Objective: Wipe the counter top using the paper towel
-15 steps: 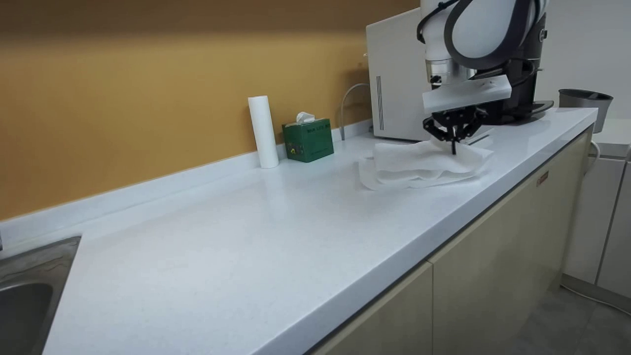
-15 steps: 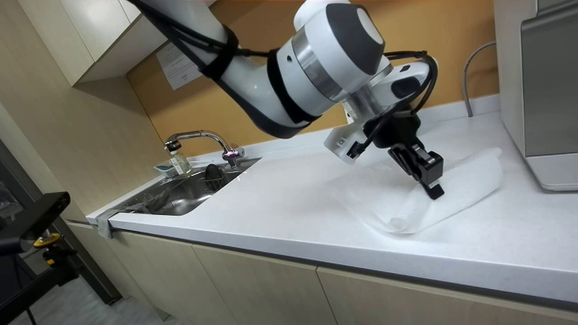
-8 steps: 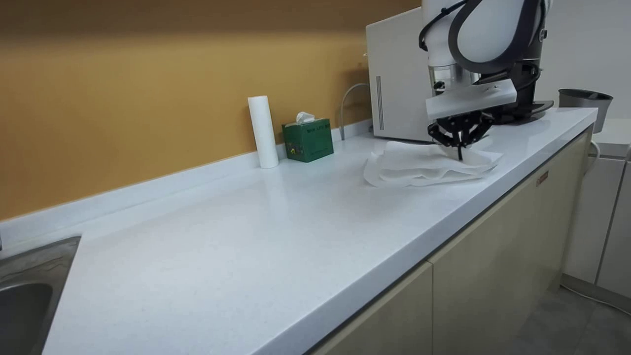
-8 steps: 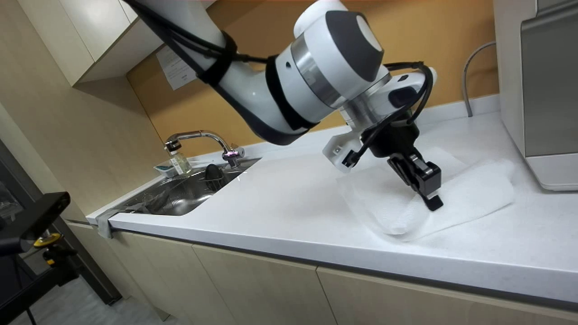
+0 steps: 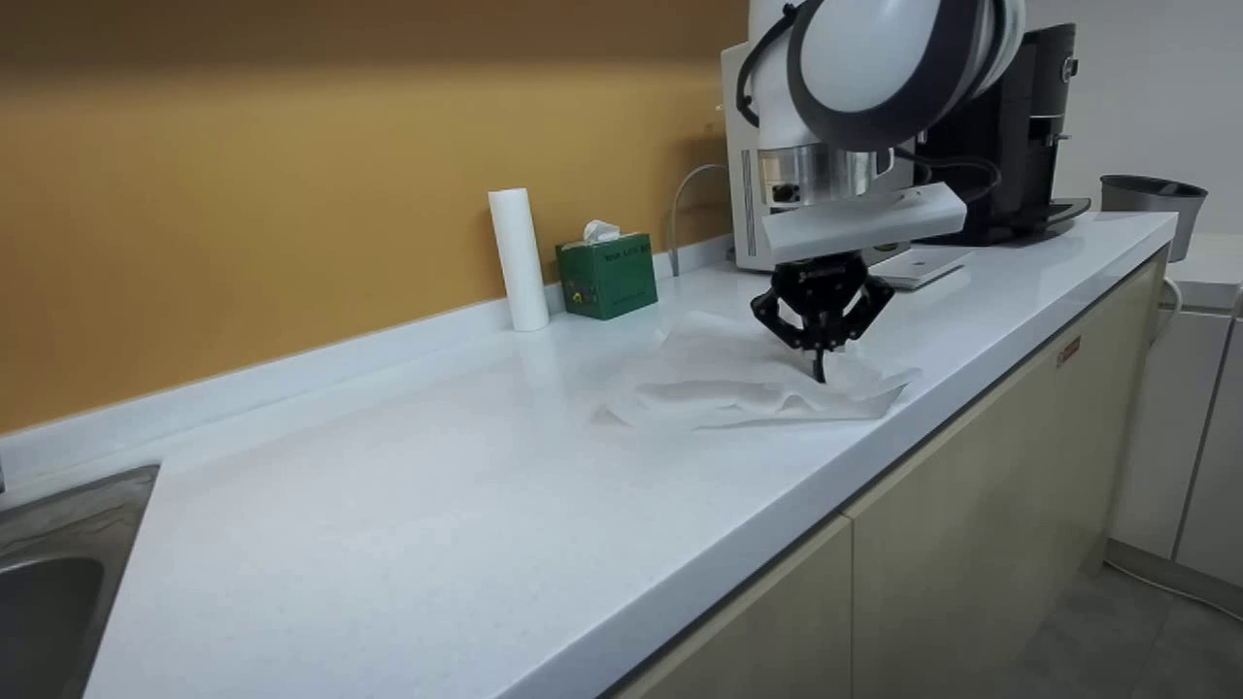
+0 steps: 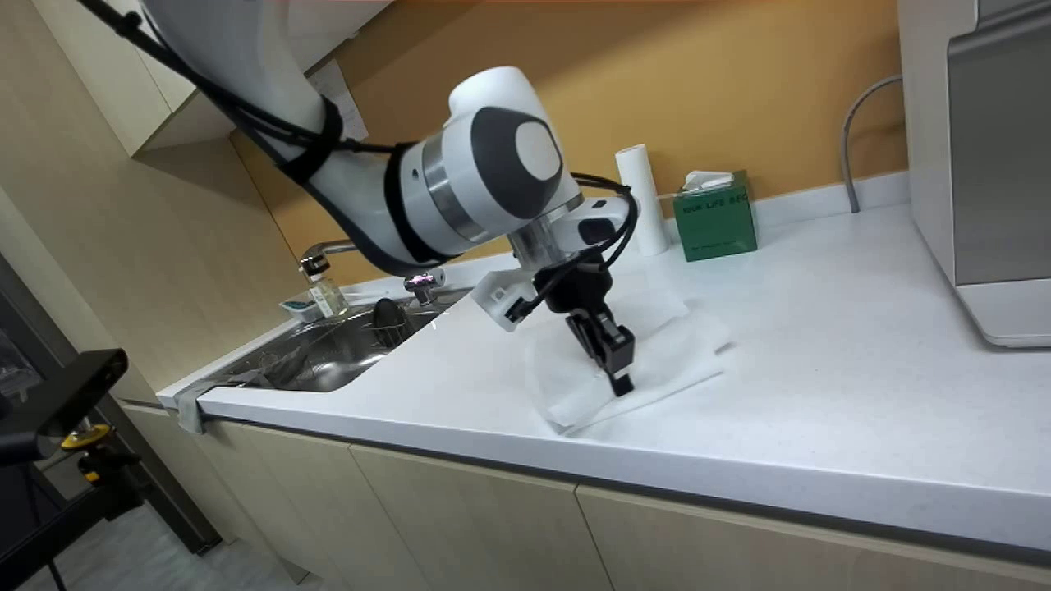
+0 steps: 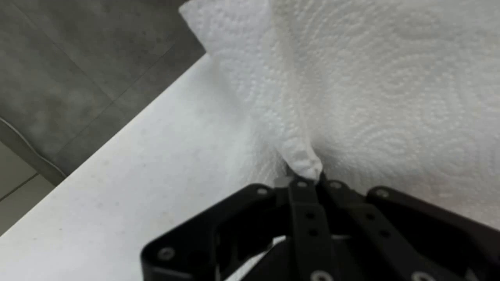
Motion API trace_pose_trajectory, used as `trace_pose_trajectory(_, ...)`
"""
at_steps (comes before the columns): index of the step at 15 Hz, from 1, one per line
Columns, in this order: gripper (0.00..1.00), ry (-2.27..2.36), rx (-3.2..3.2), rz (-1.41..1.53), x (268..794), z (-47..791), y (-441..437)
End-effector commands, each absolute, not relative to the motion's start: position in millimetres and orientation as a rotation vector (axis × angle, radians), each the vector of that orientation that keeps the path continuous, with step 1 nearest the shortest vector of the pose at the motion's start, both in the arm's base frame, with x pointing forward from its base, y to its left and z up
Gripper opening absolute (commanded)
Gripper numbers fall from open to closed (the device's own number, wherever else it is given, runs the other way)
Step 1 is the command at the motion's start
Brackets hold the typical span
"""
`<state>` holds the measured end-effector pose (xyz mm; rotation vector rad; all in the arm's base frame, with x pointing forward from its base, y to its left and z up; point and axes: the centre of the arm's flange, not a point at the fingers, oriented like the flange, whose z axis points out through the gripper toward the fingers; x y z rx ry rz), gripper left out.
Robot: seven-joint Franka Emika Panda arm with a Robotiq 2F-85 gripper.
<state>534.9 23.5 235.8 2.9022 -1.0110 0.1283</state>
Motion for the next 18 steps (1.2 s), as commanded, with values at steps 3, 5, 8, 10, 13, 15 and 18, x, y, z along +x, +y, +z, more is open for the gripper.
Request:
trace_pose_trajectory(3,0.00,-0.879,3.006,-0.015,516,237,56)
trace_pose_trajectory(5,0.00,-0.942,2.944,-0.005,520,232,36)
trace_pose_trajectory(8,0.00,-1.060,2.845,0.038,527,226,-6)
trace_pose_trajectory(10,0.00,-1.166,2.757,0.062,528,224,-44)
trace_pose_trajectory(13,0.00,-1.335,2.630,0.068,519,222,-99)
trace_pose_trajectory(15,0.00,-1.423,2.570,0.063,510,222,-126)
trace_pose_trajectory(18,0.00,-1.475,2.538,0.061,512,223,-140)
